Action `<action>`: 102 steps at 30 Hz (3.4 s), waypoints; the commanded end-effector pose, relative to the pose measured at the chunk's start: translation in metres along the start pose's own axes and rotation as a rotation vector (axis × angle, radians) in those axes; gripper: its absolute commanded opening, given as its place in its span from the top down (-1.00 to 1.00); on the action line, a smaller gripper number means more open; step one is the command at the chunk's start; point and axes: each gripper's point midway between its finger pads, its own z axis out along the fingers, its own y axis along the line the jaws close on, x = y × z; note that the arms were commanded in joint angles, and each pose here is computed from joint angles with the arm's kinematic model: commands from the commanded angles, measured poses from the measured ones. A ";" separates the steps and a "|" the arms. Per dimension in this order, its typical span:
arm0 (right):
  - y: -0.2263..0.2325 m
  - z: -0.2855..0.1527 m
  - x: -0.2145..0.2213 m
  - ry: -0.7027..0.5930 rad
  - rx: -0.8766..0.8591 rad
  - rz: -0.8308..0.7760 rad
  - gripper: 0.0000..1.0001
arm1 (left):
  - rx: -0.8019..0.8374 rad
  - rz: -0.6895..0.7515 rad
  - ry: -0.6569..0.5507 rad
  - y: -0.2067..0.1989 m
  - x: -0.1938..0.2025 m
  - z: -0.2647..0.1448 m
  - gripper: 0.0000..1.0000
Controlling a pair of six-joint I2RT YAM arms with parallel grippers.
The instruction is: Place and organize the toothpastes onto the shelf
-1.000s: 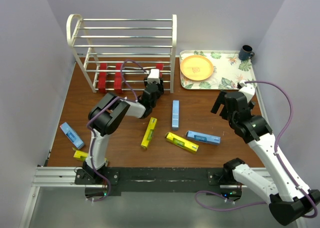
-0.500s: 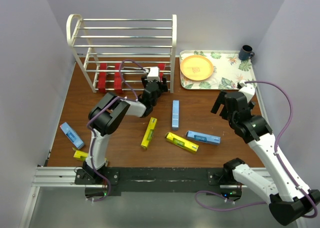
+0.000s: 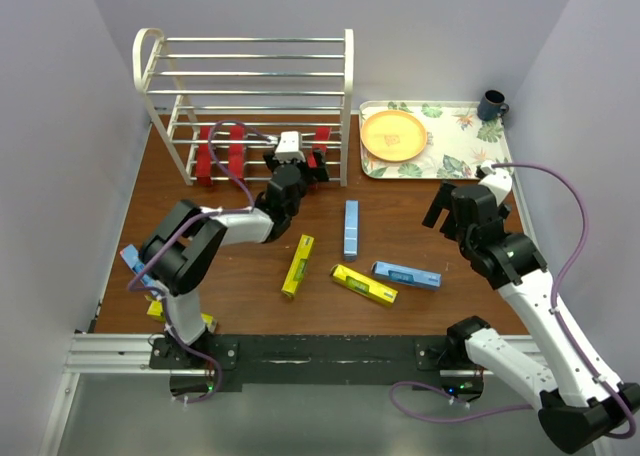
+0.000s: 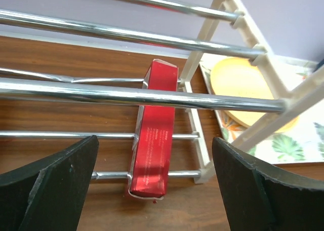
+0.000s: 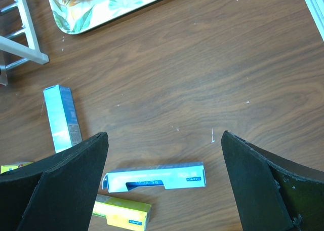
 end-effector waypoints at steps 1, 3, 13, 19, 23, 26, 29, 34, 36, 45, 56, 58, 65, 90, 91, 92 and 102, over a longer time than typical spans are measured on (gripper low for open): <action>0.001 -0.002 -0.002 -0.009 -0.012 0.028 -0.97 | -0.039 -0.111 -0.003 0.011 -0.022 -0.022 -0.97; 0.000 -0.003 -0.001 -0.011 -0.014 0.033 -0.97 | -0.081 -0.116 0.042 0.022 -0.015 -0.036 -0.96; 0.002 -0.002 0.001 -0.009 -0.022 0.041 -0.97 | -0.268 -0.239 0.286 0.051 0.045 -0.063 -0.96; 0.001 -0.002 0.000 -0.010 -0.020 0.035 -0.97 | -0.307 -0.281 0.358 0.053 0.065 -0.050 -0.96; -0.001 -0.003 0.000 -0.014 -0.015 0.029 -0.97 | -0.311 -0.283 0.355 0.051 0.064 -0.036 -0.96; -0.001 -0.003 0.000 -0.016 -0.014 0.029 -0.97 | -0.312 -0.280 0.357 0.050 0.065 -0.027 -0.96; -0.003 -0.003 0.000 -0.018 -0.008 0.026 -0.97 | -0.307 -0.267 0.366 0.047 0.068 -0.021 -0.96; -0.004 -0.004 -0.001 -0.025 -0.005 0.027 -0.97 | -0.286 -0.267 0.368 0.041 0.068 -0.013 -0.96; -0.004 -0.004 -0.001 -0.024 -0.005 0.026 -0.97 | -0.281 -0.267 0.369 0.039 0.068 -0.011 -0.96; -0.004 -0.004 0.000 -0.023 -0.006 0.028 -0.97 | -0.241 -0.269 0.368 0.030 0.066 -0.006 -0.96; -0.006 -0.006 -0.001 -0.025 -0.005 0.035 -0.97 | -0.208 -0.278 0.377 0.021 0.066 -0.001 -0.96; -0.005 -0.006 -0.001 -0.025 -0.006 0.036 -0.97 | -0.209 -0.278 0.378 0.021 0.066 0.000 -0.95; -0.003 -0.006 -0.001 -0.020 -0.017 0.036 -0.97 | -0.220 -0.274 0.387 0.023 0.061 -0.007 -0.96; 0.071 0.033 0.034 0.183 -0.244 -0.022 -0.96 | 0.139 0.034 0.382 0.021 0.006 -0.149 -1.00; 0.074 0.034 0.035 0.193 -0.243 -0.015 -0.96 | 0.159 0.050 0.394 0.018 0.010 -0.155 -1.00; 0.075 0.036 0.037 0.204 -0.245 -0.015 -0.96 | 0.182 0.071 0.394 0.015 0.010 -0.161 -1.00; 0.082 0.049 0.058 0.274 -0.243 -0.002 -0.95 | 0.295 0.190 0.564 0.023 0.065 -0.242 -1.00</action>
